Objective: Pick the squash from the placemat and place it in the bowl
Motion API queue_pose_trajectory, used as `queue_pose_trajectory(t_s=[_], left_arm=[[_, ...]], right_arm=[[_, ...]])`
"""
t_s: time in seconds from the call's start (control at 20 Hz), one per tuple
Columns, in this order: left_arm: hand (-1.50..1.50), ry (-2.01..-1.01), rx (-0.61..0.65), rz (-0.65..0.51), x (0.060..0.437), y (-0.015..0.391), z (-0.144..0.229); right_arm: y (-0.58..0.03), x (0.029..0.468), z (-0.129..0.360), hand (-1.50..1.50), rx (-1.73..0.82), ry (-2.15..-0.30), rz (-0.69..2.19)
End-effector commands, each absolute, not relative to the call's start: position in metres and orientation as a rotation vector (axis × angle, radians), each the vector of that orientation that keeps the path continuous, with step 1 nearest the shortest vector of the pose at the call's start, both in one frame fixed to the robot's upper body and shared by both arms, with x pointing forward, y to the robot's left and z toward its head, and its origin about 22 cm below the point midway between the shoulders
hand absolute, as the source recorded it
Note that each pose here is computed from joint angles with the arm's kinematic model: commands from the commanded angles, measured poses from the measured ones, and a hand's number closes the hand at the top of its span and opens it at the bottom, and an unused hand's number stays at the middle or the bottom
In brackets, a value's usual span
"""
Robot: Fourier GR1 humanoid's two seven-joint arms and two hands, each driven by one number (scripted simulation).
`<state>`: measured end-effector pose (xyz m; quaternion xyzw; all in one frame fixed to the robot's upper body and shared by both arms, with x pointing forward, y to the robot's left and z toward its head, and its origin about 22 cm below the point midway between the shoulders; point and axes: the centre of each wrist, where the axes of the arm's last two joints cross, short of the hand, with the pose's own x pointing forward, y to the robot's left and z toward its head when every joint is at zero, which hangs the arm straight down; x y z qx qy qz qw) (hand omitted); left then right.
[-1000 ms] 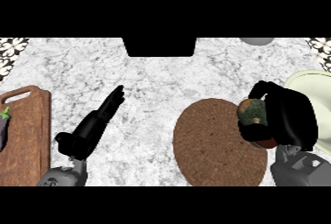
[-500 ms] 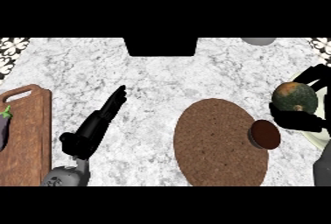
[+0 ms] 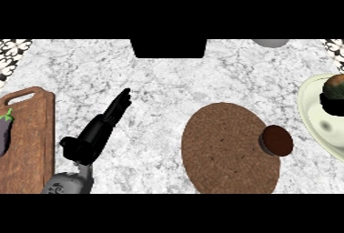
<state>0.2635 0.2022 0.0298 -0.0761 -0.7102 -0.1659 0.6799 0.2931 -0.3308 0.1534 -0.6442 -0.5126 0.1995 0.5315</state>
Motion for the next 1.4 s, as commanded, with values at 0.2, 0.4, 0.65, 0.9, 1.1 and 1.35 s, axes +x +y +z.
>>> queue_pose_trajectory(t_s=[0.2, 0.4, 0.65, 0.9, 1.1, 1.35], left_arm=[[0.00, -1.579, -0.173, -0.385, 0.260, 0.211, 0.030], [0.00, -1.590, -0.168, -0.398, 0.259, 0.194, 0.038], [0.00, -1.575, -0.153, -0.396, 0.273, 0.208, 0.036], [0.00, -1.588, -0.174, -0.371, 0.267, 0.202, 0.026], [0.00, -1.570, -0.173, -0.369, 0.271, 0.211, 0.027], [0.00, -1.591, -0.178, -0.362, 0.267, 0.204, 0.028]], right_arm=[[-0.394, 0.314, 0.125, 1.50, -1.355, -0.959, 0.568], [-0.417, 0.311, 0.109, -1.50, -1.109, -0.964, 0.479], [-0.435, 0.321, 0.101, -1.50, -1.085, -1.138, 0.501], [-0.438, 0.324, 0.107, -1.50, -1.153, -1.233, 0.375], [-0.472, 0.312, 0.145, -1.50, -1.170, -1.335, 0.105], [-0.517, 0.282, 0.143, -1.50, -1.138, -1.341, -0.129]])
